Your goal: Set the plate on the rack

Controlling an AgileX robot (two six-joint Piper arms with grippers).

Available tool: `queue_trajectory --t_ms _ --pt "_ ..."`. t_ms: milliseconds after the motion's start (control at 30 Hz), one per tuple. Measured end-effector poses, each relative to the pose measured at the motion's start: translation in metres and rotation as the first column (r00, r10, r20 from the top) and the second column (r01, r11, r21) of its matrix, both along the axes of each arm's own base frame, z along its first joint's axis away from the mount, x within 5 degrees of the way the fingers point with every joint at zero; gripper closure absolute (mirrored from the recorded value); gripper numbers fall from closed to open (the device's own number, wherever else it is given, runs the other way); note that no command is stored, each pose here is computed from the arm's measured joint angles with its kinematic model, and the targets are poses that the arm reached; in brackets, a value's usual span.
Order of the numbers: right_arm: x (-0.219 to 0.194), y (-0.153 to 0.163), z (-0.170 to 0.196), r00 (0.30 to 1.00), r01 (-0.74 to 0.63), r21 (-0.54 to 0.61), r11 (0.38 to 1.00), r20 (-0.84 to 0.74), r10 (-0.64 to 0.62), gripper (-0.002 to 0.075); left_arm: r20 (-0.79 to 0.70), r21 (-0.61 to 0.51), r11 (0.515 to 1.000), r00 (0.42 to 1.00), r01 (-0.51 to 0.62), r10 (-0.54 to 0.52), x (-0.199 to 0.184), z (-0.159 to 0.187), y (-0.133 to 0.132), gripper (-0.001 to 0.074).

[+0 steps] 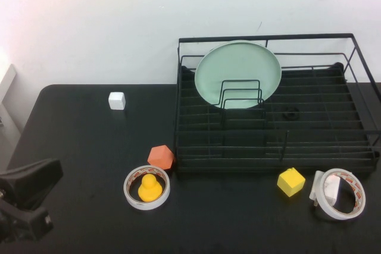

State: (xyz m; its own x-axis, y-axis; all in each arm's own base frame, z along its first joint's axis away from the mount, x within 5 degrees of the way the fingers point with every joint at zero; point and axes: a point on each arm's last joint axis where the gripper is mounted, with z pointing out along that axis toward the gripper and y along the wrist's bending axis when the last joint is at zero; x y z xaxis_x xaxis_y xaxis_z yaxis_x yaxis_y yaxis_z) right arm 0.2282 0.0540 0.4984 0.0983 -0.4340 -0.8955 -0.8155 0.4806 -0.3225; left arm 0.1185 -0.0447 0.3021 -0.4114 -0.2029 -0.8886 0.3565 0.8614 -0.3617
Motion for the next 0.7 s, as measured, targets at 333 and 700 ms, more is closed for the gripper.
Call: queue_trajectory --t_ms 333,700 --pt "-0.099 0.0 -0.055 0.979 0.178 0.055 0.982 0.087 -0.183 0.0718 0.002 0.003 1.0 1.0 0.001 -0.001 0.0 0.0 0.0 0.0736" --pt "-0.164 -0.006 -0.128 0.924 0.366 0.115 0.923 0.073 -0.375 0.0721 -0.003 0.003 1.0 1.0 0.008 -0.008 0.0 0.0 -0.001 0.0736"
